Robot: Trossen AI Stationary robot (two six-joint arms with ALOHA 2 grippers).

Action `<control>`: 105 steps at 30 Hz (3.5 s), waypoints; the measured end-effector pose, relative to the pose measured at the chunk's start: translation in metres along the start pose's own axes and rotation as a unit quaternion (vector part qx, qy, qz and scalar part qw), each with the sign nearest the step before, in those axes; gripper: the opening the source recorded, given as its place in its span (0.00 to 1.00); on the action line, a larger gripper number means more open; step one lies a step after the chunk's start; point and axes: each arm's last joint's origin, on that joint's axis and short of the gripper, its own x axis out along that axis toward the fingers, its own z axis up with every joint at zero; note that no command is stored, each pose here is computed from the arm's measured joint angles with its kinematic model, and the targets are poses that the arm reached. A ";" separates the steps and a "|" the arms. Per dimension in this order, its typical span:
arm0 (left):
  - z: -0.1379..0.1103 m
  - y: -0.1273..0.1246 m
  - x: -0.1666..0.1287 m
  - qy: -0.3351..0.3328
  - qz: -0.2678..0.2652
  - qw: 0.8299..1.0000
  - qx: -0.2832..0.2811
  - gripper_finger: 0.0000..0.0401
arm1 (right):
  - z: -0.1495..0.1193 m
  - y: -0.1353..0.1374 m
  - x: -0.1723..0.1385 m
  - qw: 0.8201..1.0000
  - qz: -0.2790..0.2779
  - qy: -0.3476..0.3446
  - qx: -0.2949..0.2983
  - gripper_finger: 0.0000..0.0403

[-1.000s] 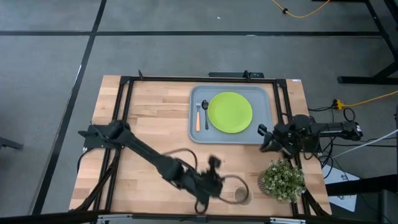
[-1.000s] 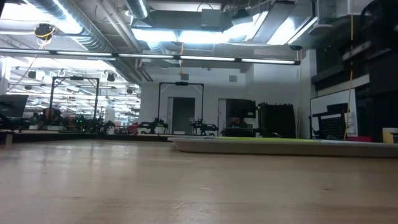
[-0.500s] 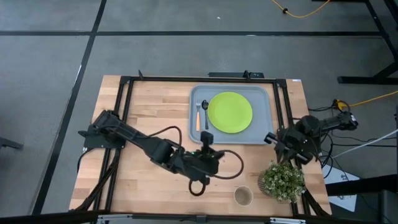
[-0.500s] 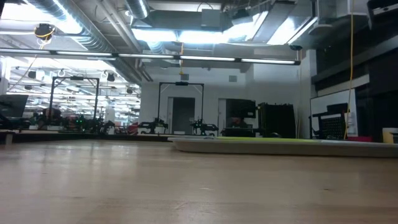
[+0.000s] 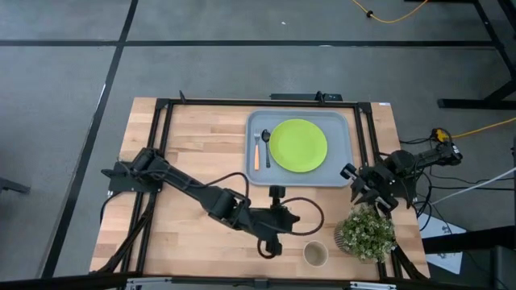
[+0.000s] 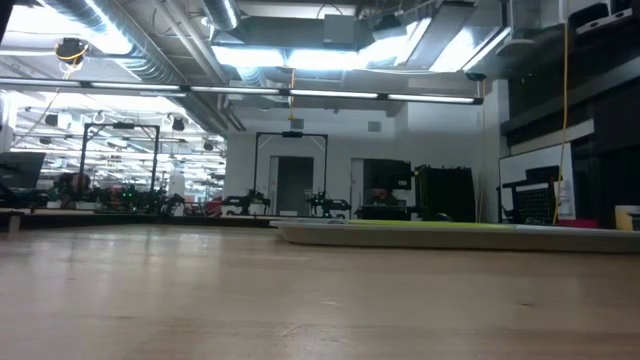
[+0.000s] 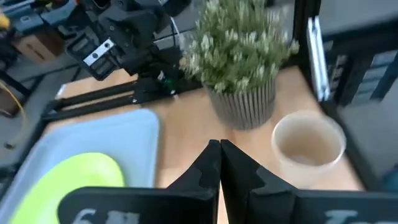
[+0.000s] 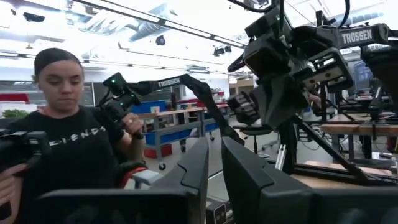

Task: Pick and place plate/cup/fork/spoon on tray
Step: Adjust the white cup

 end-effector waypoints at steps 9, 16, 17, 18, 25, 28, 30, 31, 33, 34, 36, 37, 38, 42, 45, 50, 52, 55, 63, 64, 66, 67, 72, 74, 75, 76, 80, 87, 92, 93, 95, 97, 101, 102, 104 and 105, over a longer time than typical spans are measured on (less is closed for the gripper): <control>-0.008 -0.051 0.023 -0.076 -0.066 0.991 -0.092 0.00 | -0.001 0.000 0.000 1.000 0.000 0.004 0.028 0.13; -0.031 -0.095 0.056 -0.139 -0.119 0.964 -0.191 0.00 | -0.003 0.001 0.000 0.999 0.024 0.022 0.034 0.13; -0.037 -0.101 0.060 -0.137 -0.123 0.961 -0.206 0.00 | -0.004 0.001 0.000 0.999 0.027 0.024 0.035 0.13; -0.041 -0.106 0.063 -0.140 -0.129 0.955 -0.228 0.00 | -0.004 0.001 0.000 0.998 0.033 0.027 0.036 0.13; -0.063 -0.138 0.071 -0.131 -0.169 0.925 -0.315 0.00 | -0.010 0.002 -0.001 0.995 0.063 0.063 0.051 0.13; -0.067 -0.148 0.068 -0.128 -0.183 0.915 -0.335 0.00 | -0.014 0.002 -0.001 0.993 0.061 0.082 0.062 0.13; -0.072 -0.154 0.070 -0.121 -0.189 0.911 -0.347 0.00 | -0.017 0.001 -0.002 0.991 0.058 0.095 0.068 0.13; -0.077 -0.156 0.073 -0.117 -0.191 0.910 -0.350 0.00 | -0.018 0.001 -0.002 0.991 0.056 0.101 0.071 0.13; -0.089 -0.159 0.083 -0.106 -0.188 0.914 -0.344 0.00 | -0.020 0.001 -0.002 0.990 0.053 0.109 0.075 0.13; -0.094 -0.160 0.087 -0.103 -0.187 0.915 -0.343 0.00 | -0.020 0.001 -0.002 0.989 0.052 0.112 0.076 0.13; -0.098 -0.160 0.092 -0.102 -0.193 0.914 -0.342 0.00 | -0.021 0.001 -0.003 0.989 0.051 0.116 0.078 0.13; -0.100 -0.160 0.094 -0.101 -0.192 0.914 -0.342 0.00 | -0.022 0.001 -0.003 0.989 0.050 0.117 0.079 0.13; -0.102 -0.160 0.096 -0.102 -0.192 0.914 -0.343 0.00 | -0.022 0.001 -0.003 0.988 0.050 0.118 0.080 0.13; -0.113 -0.164 0.103 -0.096 -0.188 0.922 -0.326 0.00 | -0.022 0.000 -0.003 0.988 0.050 0.120 0.081 0.13; -0.120 -0.170 0.107 -0.114 -0.193 0.920 -0.320 0.00 | -0.022 0.000 -0.003 0.988 0.049 0.120 0.081 0.13; -0.125 -0.180 0.113 -0.139 -0.192 0.936 -0.261 0.00 | -0.022 0.000 -0.003 0.988 0.049 0.121 0.081 0.13; -0.115 -0.181 0.113 -0.158 -0.188 0.944 -0.219 0.00 | -0.022 0.000 -0.003 0.988 0.049 0.121 0.080 0.13; -0.113 -0.183 0.118 -0.146 -0.181 0.954 -0.189 0.00 | -0.022 0.000 -0.003 0.988 0.049 0.121 0.081 0.13; -0.119 -0.178 0.126 -0.119 -0.157 0.965 -0.175 0.00 | -0.022 0.000 -0.003 0.988 0.049 0.121 0.081 0.13; -0.119 -0.178 0.126 -0.116 -0.152 0.966 -0.174 0.00 | -0.022 0.000 -0.003 0.988 0.049 0.121 0.081 0.13; -0.121 -0.178 0.127 -0.109 -0.149 0.968 -0.171 0.00 | -0.022 0.000 -0.003 0.988 0.049 0.121 0.081 0.13; -0.122 -0.177 0.128 -0.104 -0.146 0.969 -0.169 0.00 | -0.022 0.000 -0.003 0.988 0.049 0.121 0.081 0.13; -0.125 -0.170 0.133 -0.091 -0.128 0.974 -0.165 0.00 | -0.022 0.000 -0.003 0.988 0.049 0.121 0.081 0.13; -0.124 -0.165 0.136 -0.094 -0.122 0.974 -0.168 0.00 | -0.022 0.000 -0.003 0.988 0.049 0.121 0.081 0.13; -0.124 -0.163 0.138 -0.093 -0.117 0.974 -0.168 0.00 | -0.022 0.000 -0.003 0.988 0.049 0.121 0.081 0.13; -0.124 -0.160 0.140 -0.092 -0.111 0.975 -0.169 0.00 | -0.022 0.000 -0.003 0.988 0.049 0.121 0.081 0.13; -0.124 -0.151 0.145 -0.091 -0.090 0.977 -0.173 0.00 | -0.022 0.000 -0.003 0.988 0.049 0.121 0.081 0.13; -0.128 -0.136 0.154 -0.075 -0.031 0.982 -0.172 0.00 | -0.022 0.000 -0.003 0.988 0.049 0.121 0.081 0.13; -0.128 -0.120 0.164 -0.074 -0.007 0.982 -0.176 0.00 | -0.022 0.000 -0.003 0.988 0.049 0.121 0.081 0.13; -0.129 -0.117 0.165 -0.074 0.002 0.981 -0.177 0.00 | -0.022 0.000 -0.003 0.988 0.049 0.121 0.081 0.13; -0.129 -0.109 0.169 -0.074 0.022 0.981 -0.179 0.00 | -0.022 0.000 -0.003 0.988 0.049 0.121 0.081 0.13; -0.129 -0.101 0.173 -0.074 0.040 0.980 -0.182 0.00 | -0.022 0.000 -0.003 0.988 0.049 0.121 0.081 0.13; -0.131 -0.087 0.181 -0.066 0.057 0.983 -0.161 0.00 | -0.022 0.000 -0.003 0.988 0.049 0.121 0.081 0.13; -0.131 -0.083 0.182 -0.065 0.061 0.984 -0.153 0.00 | -0.022 0.000 -0.003 0.988 0.049 0.121 0.081 0.13; -0.131 -0.075 0.186 -0.064 0.068 0.985 -0.146 0.00 | -0.022 0.000 -0.003 0.988 0.049 0.121 0.081 0.13; -0.131 -0.071 0.188 -0.063 0.073 0.985 -0.142 0.00 | -0.022 0.000 -0.003 0.988 0.049 0.121 0.081 0.13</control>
